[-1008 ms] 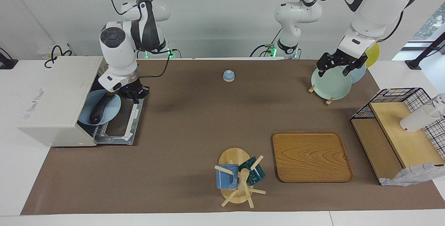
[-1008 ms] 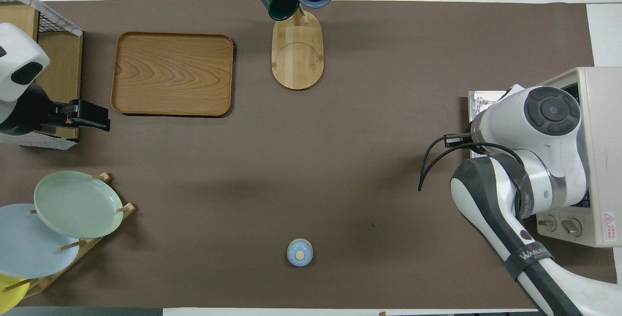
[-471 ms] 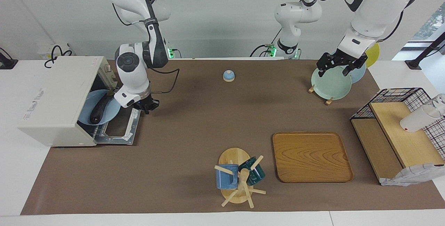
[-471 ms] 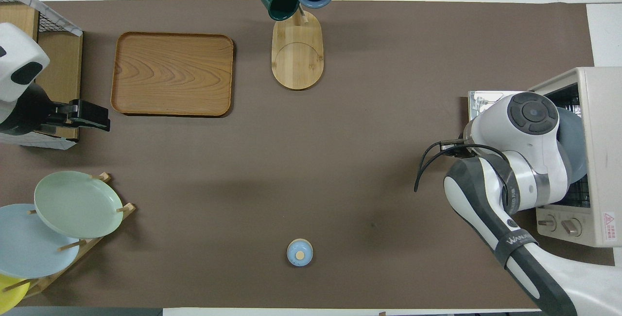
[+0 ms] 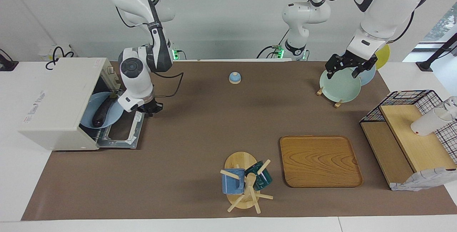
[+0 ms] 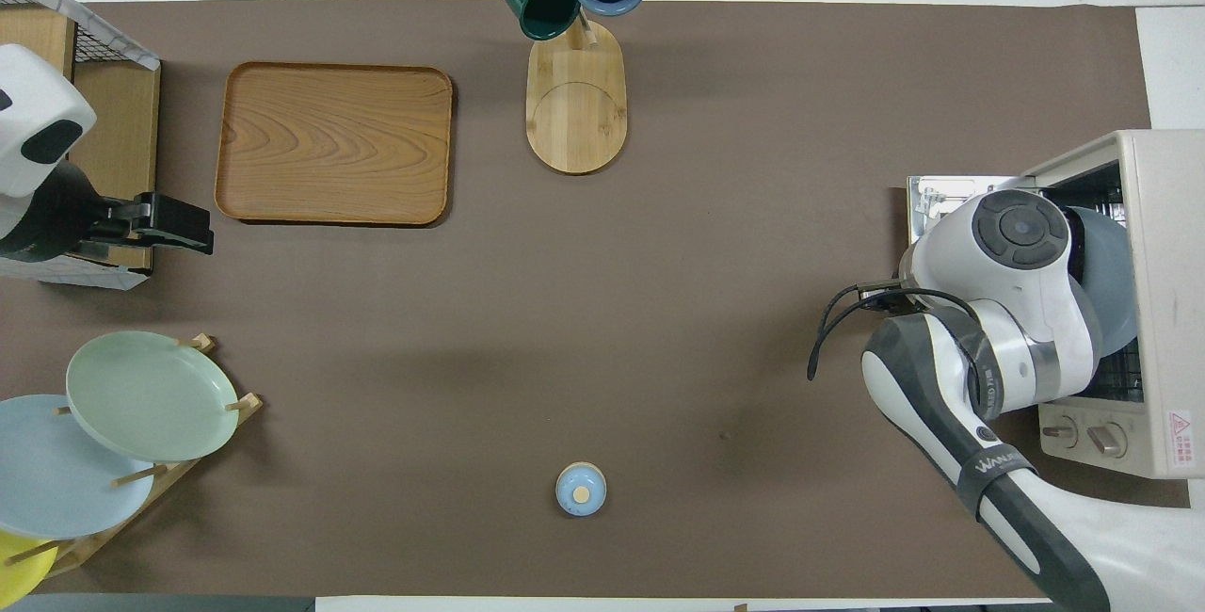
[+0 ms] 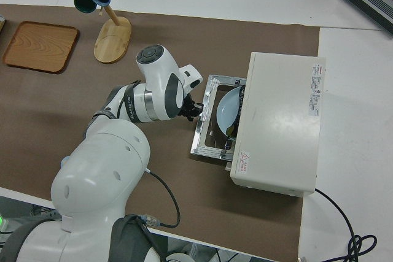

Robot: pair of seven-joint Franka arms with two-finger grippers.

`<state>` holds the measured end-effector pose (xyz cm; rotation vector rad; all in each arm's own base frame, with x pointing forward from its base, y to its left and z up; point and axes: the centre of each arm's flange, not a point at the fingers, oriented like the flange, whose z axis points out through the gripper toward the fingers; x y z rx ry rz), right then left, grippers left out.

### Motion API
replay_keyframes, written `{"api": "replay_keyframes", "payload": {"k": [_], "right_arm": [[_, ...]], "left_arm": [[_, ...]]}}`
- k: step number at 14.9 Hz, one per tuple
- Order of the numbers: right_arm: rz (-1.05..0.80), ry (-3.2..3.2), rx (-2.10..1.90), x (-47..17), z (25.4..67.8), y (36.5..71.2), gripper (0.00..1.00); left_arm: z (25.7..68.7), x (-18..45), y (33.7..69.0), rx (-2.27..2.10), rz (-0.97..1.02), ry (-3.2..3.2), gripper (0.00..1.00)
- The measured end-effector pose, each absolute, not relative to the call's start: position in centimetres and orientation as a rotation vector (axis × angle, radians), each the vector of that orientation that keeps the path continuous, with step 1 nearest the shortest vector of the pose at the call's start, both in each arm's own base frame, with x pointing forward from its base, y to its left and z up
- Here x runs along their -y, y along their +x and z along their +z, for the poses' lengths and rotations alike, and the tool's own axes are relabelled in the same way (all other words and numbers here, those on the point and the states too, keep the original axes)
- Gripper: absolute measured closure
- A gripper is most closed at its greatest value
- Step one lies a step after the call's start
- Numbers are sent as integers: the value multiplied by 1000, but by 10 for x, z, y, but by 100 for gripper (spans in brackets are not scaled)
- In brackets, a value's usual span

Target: Put eggplant into oven

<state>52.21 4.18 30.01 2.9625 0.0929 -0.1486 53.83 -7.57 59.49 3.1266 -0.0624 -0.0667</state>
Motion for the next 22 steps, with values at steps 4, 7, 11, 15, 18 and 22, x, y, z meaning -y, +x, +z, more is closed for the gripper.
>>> {"api": "replay_keyframes", "payload": {"k": [4,7,11,15,18,22], "right_arm": [[-140,2896,-219,-49,298,520,99],[-163,2843,-308,-57,303,521,99],[-246,2790,-428,-47,361,542,99],[-235,2783,-471,-2,426,540,99],[-215,2782,-458,44,453,535,99],[-235,2821,-411,64,469,533,99]], "left_arm": [[595,76,538,62,-67,3127,0],[595,76,538,62,-67,3127,0],[595,76,538,62,-67,3127,0],[595,76,538,62,-67,3127,0],[595,76,538,62,-67,3127,0],[595,76,538,62,-67,3127,0]]}}
